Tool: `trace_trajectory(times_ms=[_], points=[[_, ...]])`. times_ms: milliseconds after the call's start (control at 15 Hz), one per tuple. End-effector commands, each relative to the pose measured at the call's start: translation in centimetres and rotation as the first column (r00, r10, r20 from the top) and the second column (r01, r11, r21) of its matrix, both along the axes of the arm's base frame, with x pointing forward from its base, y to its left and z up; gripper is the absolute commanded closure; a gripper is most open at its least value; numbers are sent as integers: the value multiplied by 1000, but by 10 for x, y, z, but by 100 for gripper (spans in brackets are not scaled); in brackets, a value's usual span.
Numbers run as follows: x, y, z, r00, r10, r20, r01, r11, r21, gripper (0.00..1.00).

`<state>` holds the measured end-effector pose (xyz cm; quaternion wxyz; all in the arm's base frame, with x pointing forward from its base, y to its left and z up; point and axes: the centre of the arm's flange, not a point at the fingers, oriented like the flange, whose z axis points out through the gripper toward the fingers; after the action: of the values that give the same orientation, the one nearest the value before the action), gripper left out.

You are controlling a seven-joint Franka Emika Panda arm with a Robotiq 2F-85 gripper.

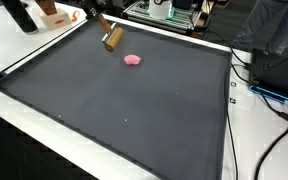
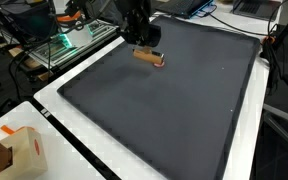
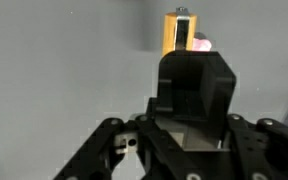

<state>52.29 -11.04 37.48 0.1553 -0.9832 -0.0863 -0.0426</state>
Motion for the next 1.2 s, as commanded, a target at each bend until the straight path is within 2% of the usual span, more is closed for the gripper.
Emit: trace_trajectory(times_ms=[0, 533, 800, 1000, 1067, 1133], points=[[-30, 40, 22, 999, -32, 21, 33, 997, -63, 76], [-68, 126, 55, 985, 49, 168, -13, 978, -207, 76], [-87, 162, 59, 965, 110, 237, -31, 948, -317, 76], [-100, 184, 57, 958, 152, 244, -49, 923, -382, 76], [-79, 172, 55, 965, 144, 219, -63, 938, -340, 51], [-84, 178, 54, 964, 152, 218, -67, 932, -355, 51]])
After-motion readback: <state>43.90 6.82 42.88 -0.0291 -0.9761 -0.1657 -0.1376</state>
